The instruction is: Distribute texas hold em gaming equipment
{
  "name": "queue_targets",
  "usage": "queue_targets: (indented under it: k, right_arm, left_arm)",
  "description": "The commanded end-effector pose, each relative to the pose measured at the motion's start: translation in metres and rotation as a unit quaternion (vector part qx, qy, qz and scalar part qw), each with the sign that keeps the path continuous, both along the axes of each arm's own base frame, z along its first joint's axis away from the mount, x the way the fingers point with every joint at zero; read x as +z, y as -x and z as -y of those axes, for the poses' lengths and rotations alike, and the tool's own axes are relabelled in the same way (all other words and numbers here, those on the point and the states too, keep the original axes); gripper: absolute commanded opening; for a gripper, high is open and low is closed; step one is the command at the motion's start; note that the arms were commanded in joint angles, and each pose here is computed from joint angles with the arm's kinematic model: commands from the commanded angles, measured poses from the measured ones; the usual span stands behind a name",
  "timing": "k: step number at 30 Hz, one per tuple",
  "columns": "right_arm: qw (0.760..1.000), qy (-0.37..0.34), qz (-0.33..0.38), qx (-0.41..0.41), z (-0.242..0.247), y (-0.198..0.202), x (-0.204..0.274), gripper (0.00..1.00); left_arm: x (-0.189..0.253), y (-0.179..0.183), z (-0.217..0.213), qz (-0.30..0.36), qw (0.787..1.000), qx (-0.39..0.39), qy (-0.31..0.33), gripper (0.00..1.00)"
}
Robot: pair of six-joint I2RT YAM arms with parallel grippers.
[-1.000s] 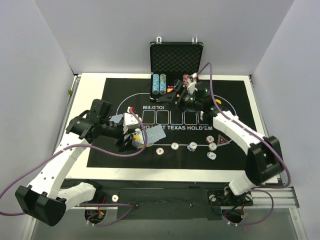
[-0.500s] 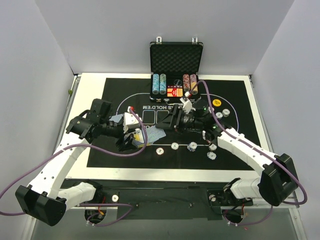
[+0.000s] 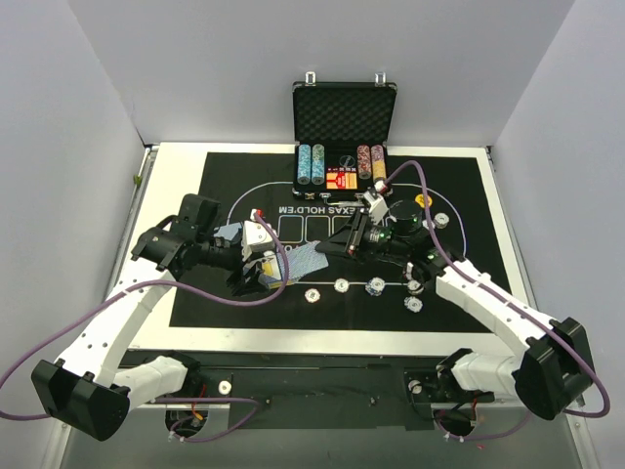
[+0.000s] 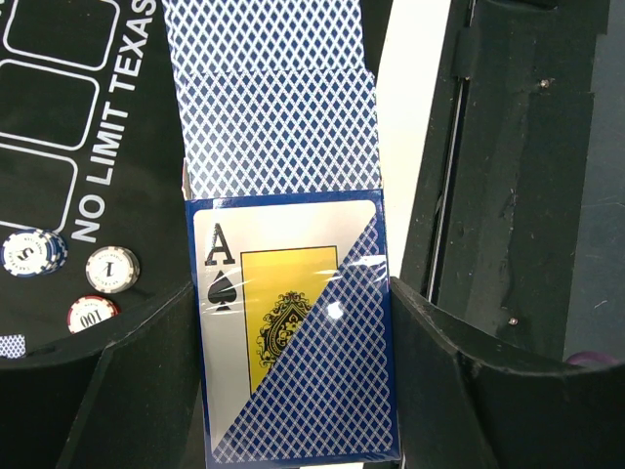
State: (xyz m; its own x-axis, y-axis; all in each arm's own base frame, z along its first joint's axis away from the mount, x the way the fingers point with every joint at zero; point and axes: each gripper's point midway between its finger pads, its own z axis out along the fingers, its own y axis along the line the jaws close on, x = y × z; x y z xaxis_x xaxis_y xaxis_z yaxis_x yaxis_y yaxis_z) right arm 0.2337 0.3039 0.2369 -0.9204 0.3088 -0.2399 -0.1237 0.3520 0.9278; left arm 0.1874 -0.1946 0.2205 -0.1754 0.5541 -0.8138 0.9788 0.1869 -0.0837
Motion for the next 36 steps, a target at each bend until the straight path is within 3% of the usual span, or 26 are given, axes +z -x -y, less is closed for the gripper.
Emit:
queue_targets:
  k: [1, 5, 6, 19, 31, 36]
  right_arm:
    - [0.999, -0.023, 0.024, -0.005, 0.010, 0.002, 0.018, 0.07]
    - [1.000, -0.018, 0.025, -0.004, 0.014, 0.003, 0.018, 0.05]
    - [0.999, -0.014, 0.031, -0.004, 0.015, 0.004, 0.018, 0.00]
    - [0.998, -0.023, 0.031, -0.051, 0.041, -0.020, 0.024, 0.00]
    - [0.990, -0.113, 0.055, -0.056, 0.044, -0.027, 0.069, 0.00]
    - [0.989, -0.119, 0.060, -0.070, 0.051, -0.035, 0.076, 0.00]
  left_arm:
    - [0.011, -0.009, 0.007, 0.030, 0.999, -0.011, 0.022, 0.04]
    - [0.012, -0.009, 0.007, 0.031, 0.999, -0.011, 0.024, 0.03]
    - [0.012, -0.010, 0.007, 0.032, 0.999, -0.011, 0.023, 0.03]
    - [0.011, -0.007, 0.008, 0.026, 0.999, -0.012, 0.025, 0.03]
    - [0.011, -0.005, 0.008, 0.025, 0.999, -0.013, 0.027, 0.04]
    - [0.012, -0.004, 0.008, 0.025, 0.999, -0.014, 0.029, 0.03]
